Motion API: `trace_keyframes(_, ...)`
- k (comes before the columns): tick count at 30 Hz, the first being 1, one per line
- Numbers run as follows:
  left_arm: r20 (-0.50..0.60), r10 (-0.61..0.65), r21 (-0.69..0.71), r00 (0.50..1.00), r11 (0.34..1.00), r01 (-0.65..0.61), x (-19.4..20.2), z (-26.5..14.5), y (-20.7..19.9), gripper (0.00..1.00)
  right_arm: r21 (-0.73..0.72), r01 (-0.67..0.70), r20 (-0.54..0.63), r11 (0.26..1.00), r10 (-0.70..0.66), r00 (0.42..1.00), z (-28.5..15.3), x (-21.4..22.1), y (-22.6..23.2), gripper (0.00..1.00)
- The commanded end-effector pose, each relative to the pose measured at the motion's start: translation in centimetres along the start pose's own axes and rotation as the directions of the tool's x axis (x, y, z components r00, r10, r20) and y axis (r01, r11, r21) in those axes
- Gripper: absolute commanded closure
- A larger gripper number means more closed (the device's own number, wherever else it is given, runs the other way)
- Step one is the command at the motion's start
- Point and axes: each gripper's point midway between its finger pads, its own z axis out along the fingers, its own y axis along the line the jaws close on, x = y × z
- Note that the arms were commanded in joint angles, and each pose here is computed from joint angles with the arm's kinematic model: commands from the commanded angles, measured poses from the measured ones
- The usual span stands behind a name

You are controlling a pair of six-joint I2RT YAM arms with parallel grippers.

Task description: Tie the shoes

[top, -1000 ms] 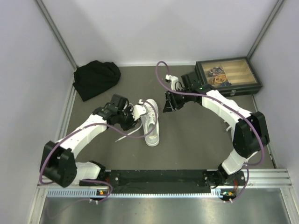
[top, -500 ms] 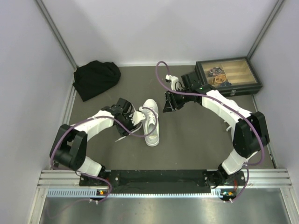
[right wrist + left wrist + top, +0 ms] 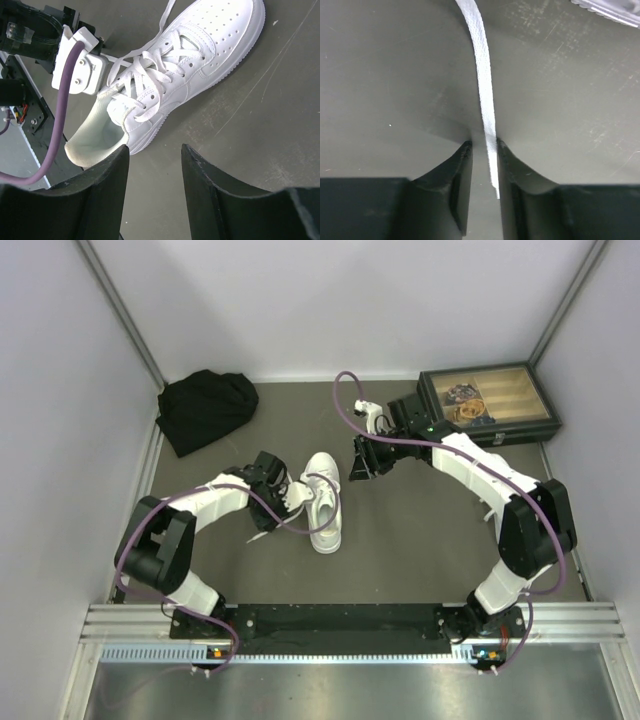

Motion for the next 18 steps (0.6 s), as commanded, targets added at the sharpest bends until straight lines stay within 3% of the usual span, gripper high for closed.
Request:
trace_keyframes(1, -0.089, -0.004, -0.021, 0.996, 1.000, 0.002, 2.2, 2.4, 0.3, 0.81, 0.012, 0.035, 0.064, 0.999, -0.035, 0.997, -0.9, -2.0, 0.0, 0.53)
trace_keyframes(6, -0.090, -0.048, -0.043, 0.995, 0.998, 0.044, 2.6, 2.6, 0.1, 1.00, 0.013, 0.037, 0.064, 0.999, -0.038, 0.997, -0.9, -2.0, 0.0, 0.54)
trace_keyframes(8, -0.071, -0.050, -0.033, 0.996, 0.998, 0.048, 2.4, 2.1, -0.3, 1.00, 0.012, 0.036, 0.064, 0.999, -0.037, 0.997, -0.9, -2.1, 0.0, 0.53)
trace_keyframes(14, 0.170, -0.047, -0.030, 0.984, 0.998, 0.053, -2.0, -2.7, -0.6, 1.00, 0.006, 0.033, 0.063, 0.999, -0.033, 0.997, -0.9, -2.0, 0.1, 0.54)
trace_keyframes(18, 0.377, -0.010, -0.077, 0.926, 0.996, 0.042, -6.1, -7.8, -0.5, 1.00, -0.006, 0.035, 0.067, 0.999, -0.034, 0.997, -0.9, -2.1, 0.3, 0.54)
